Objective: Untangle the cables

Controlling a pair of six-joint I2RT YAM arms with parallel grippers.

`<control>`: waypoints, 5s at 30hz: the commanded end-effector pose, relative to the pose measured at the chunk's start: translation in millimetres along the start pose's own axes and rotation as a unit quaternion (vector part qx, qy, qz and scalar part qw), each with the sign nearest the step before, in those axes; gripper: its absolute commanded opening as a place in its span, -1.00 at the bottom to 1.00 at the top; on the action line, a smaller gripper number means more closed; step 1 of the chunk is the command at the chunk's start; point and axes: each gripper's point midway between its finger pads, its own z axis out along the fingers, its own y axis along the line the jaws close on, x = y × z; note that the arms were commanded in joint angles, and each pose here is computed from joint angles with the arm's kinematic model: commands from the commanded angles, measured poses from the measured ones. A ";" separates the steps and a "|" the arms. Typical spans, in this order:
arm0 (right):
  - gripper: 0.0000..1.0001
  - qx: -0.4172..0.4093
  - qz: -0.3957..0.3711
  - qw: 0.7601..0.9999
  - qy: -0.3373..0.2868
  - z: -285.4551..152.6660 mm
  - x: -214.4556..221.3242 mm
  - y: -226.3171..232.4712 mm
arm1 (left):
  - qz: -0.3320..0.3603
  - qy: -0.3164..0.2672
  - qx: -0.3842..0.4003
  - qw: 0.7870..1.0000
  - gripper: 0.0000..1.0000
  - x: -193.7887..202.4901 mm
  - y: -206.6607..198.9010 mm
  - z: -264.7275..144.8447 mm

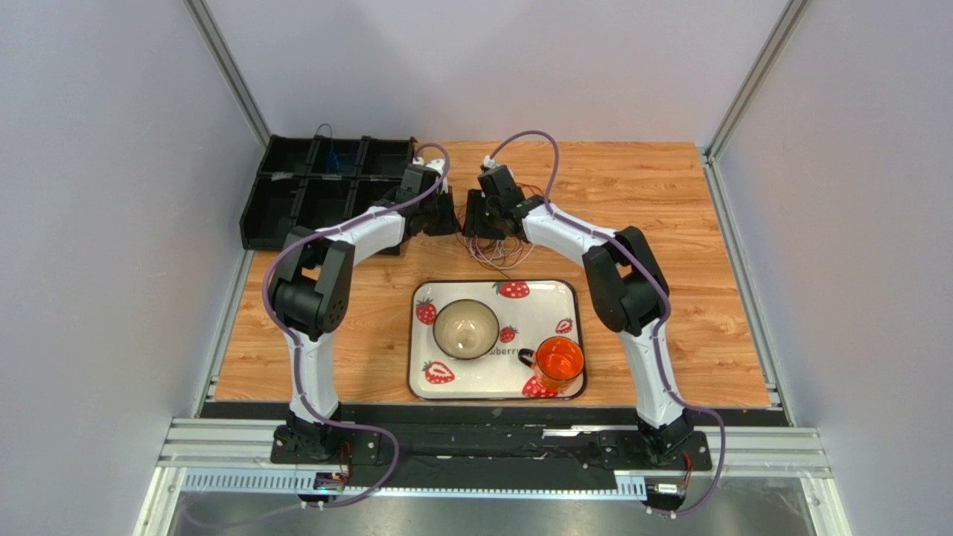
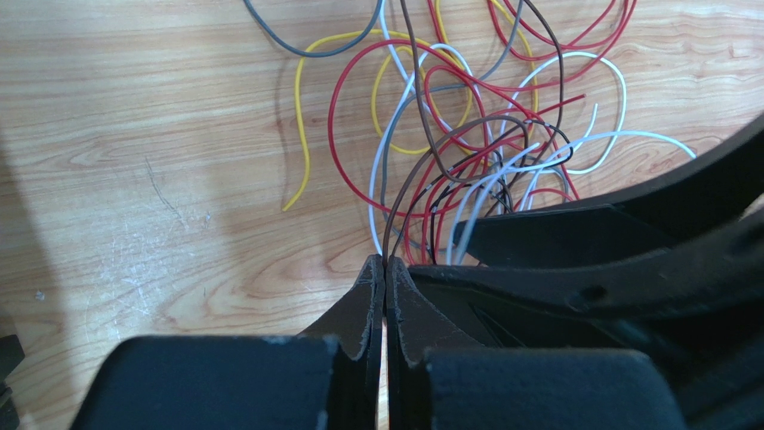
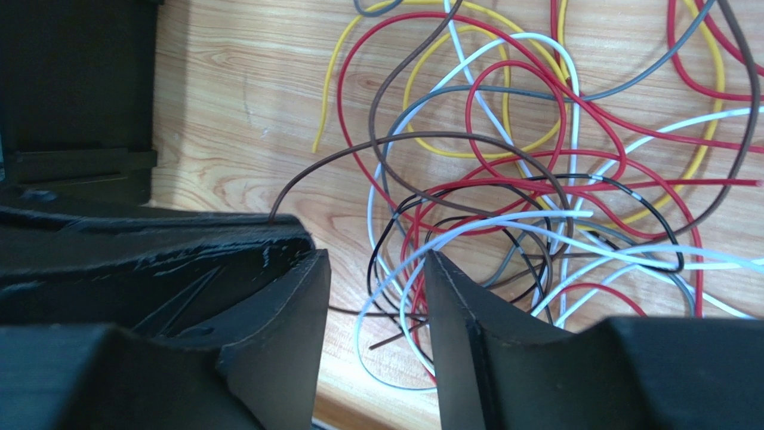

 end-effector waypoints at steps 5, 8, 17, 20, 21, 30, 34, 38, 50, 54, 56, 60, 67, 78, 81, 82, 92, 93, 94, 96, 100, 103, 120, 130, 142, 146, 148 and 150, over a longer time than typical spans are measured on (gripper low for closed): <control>-0.24 -0.001 -0.007 1.000 -0.019 8.2 -12.4 7.0 | 0.007 -0.016 0.026 1.000 -1.00 -14.0 -14.4 -4.2; -0.41 0.003 -0.007 1.000 -0.013 13.0 -7.8 3.9 | 0.009 -0.020 0.032 0.999 -1.00 -15.5 -16.6 -4.9; -1.00 0.037 -0.022 0.999 -0.017 9.4 -8.0 -8.3 | 0.019 -0.037 0.061 0.997 -1.00 -18.9 -26.9 -13.9; -1.00 0.048 -0.033 0.998 -0.023 -1.8 -10.8 -12.3 | 0.030 -0.057 0.066 0.996 -1.00 -24.5 -31.8 -19.0; -1.00 0.055 -0.038 0.998 -0.024 -5.7 -12.1 -16.3 | 0.034 -0.058 0.065 0.996 -1.00 -25.9 -34.7 -20.2; -1.00 0.092 -0.047 0.992 -0.069 -63.9 -52.6 -50.9 | 0.081 -0.099 0.048 0.991 -1.00 -70.1 -81.6 -108.6; -1.00 0.098 -0.030 0.992 -0.080 -82.1 -63.8 -68.8 | 0.088 -0.126 0.049 0.987 -1.00 -94.4 -99.0 -170.6; -1.00 0.101 -0.018 0.991 -0.087 -91.2 -72.1 -82.5 | 0.108 -0.182 0.065 0.975 -1.00 -130.3 -122.7 -237.6; -0.55 0.082 0.001 0.992 -0.092 -97.5 -81.7 -82.9 | 0.142 -0.258 0.064 0.954 -1.00 -172.9 -144.2 -320.6; 0.12 0.077 -0.005 0.992 -0.099 -110.7 -90.0 -77.3 | 0.135 -0.211 0.064 0.966 -1.00 -154.0 -135.6 -278.8; 0.16 0.086 -0.005 0.991 -0.102 -121.5 -95.8 -79.9 | 0.132 -0.195 0.056 0.970 -1.00 -146.8 -128.4 -257.2; 0.26 0.107 -0.005 0.985 -0.133 -149.8 -116.1 -87.2 | 0.132 -0.154 0.035 0.979 -1.00 -133.0 -113.8 -219.3; 0.22 0.132 0.040 0.987 -0.086 -160.8 -65.4 -111.7 | 0.103 -0.054 -0.024 0.993 -1.00 -84.6 -73.3 -149.1; 0.13 0.093 0.086 0.991 -0.047 -164.3 23.4 -125.2 | 0.119 0.027 0.007 0.993 -1.00 -9.4 -89.2 -88.5; 0.17 0.072 0.065 0.993 -0.072 -178.6 21.5 -119.8 | 0.113 0.036 0.004 0.993 -1.00 -2.3 -88.2 -80.3; 0.18 0.068 0.061 0.992 -0.083 -181.5 18.7 -119.2 | 0.112 0.036 0.002 0.993 -1.00 -2.1 -87.6 -80.3; 0.15 0.032 0.029 0.997 -0.065 -155.8 18.4 -109.8 | 0.112 0.024 0.003 0.993 -1.00 -11.1 -91.4 -86.9; 0.15 0.029 0.026 0.997 -0.070 -153.1 11.4 -107.2 | 0.112 0.024 0.004 0.993 -1.00 -11.4 -91.9 -87.5; 0.14 0.033 0.023 0.998 -0.056 -141.5 16.3 -111.2 | 0.113 0.025 0.005 0.993 -1.00 -10.9 -92.2 -88.2; 0.11 0.035 0.016 0.998 -0.056 -134.4 8.4 -110.3 | 0.114 0.023 0.006 0.993 -1.00 -12.2 -93.0 -90.5; 0.05 0.040 0.013 0.998 -0.040 -113.3 9.0 -114.3 | 0.120 0.023 0.009 0.992 -1.00 -13.7 -94.6 -92.6; -0.03 0.049 0.015 0.998 -0.035 -104.4 8.1 -118.4 | 0.124 0.022 0.008 0.992 -1.00 -14.8 -94.4 -94.6; -0.60 0.061 0.023 0.998 -0.019 -86.6 11.4 -124.7 | 0.132 0.015 0.011 0.991 -1.00 -19.4 -96.9 -105.4; -1.00 0.039 -0.012 0.997 -0.062 -132.8 -31.7 -84.0 | 0.133 0.007 0.013 0.991 -1.00 -25.0 -100.7 -121.2; -1.00 -0.119 -0.040 0.981 -0.150 -247.9 -113.8 29.4 | 0.141 -0.052 0.046 0.988 -1.00 -64.9 -129.6 -178.1; -1.00 -0.180 -0.023 0.972 -0.147 -264.9 -113.3 52.7 | 0.143 -0.075 0.051 0.986 -1.00 -69.8 -136.1 -195.1; -1.00 -0.195 -0.017 0.969 -0.152 -267.7 -114.5 58.5 | 0.138 -0.078 0.050 0.986 -1.00 -69.4 -136.4 -198.6; -1.00 -0.200 -0.008 0.968 -0.150 -266.8 -114.8 61.0 | 0.140 -0.076 0.064 0.985 -1.00 -66.4 -140.3 -202.0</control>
